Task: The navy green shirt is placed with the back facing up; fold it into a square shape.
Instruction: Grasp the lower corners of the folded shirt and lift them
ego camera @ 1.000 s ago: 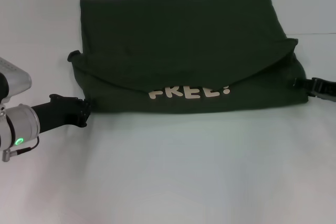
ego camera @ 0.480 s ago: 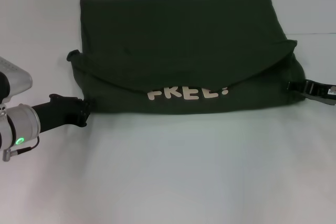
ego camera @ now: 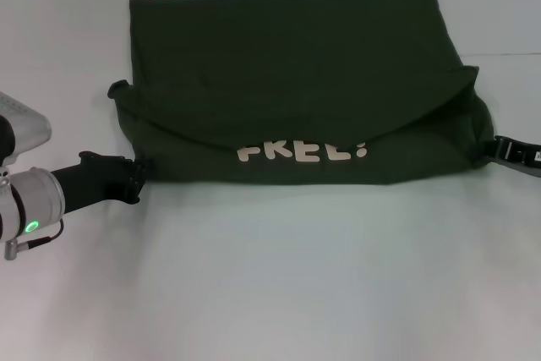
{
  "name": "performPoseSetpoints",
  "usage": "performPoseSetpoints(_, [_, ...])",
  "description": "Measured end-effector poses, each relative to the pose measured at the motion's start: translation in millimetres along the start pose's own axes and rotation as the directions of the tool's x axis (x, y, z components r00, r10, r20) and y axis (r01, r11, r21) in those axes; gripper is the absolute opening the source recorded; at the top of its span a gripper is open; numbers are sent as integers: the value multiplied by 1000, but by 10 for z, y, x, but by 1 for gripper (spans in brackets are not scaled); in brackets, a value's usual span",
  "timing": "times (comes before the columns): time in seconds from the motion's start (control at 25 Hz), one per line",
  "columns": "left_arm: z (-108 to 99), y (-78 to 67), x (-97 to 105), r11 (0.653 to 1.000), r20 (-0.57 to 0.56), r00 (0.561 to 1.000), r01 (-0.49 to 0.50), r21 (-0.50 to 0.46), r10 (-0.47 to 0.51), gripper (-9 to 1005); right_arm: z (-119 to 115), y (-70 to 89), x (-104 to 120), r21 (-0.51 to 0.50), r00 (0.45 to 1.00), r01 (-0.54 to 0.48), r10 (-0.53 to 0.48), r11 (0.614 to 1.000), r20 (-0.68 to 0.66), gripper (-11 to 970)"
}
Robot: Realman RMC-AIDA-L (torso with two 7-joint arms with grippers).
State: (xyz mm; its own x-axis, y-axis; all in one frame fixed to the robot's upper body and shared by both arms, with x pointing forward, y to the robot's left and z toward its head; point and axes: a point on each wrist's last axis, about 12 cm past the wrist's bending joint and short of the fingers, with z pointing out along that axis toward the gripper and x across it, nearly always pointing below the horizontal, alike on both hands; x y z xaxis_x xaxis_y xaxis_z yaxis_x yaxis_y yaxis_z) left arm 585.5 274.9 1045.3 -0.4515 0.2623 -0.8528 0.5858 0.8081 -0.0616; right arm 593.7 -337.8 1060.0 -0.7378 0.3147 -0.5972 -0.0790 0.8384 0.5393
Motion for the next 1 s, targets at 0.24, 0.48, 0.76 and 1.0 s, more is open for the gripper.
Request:
performPoseSetpoints(0.24, [-4,3,-3,1000,1,1000,12,0,-12,0,-55,-37,63,-29,1000,6,-6,1000,11,78])
performPoseSetpoints(0.48, [-95,28,20,998,2,998,62,8,-62,-1,-188,-95,170,-91,1000,11,-9,996,14,26])
performPoseSetpoints(0.76, [-420,-5,105,981,24,987,157,111,-161,-1,-428,-190,400,-165,999,27,-22,986,31,29])
performPoseSetpoints(1.0, [-752,-110,227,939,32,970,226,261,-243,-1,-670,-277,481,-193,999,32,-23,981,46,32])
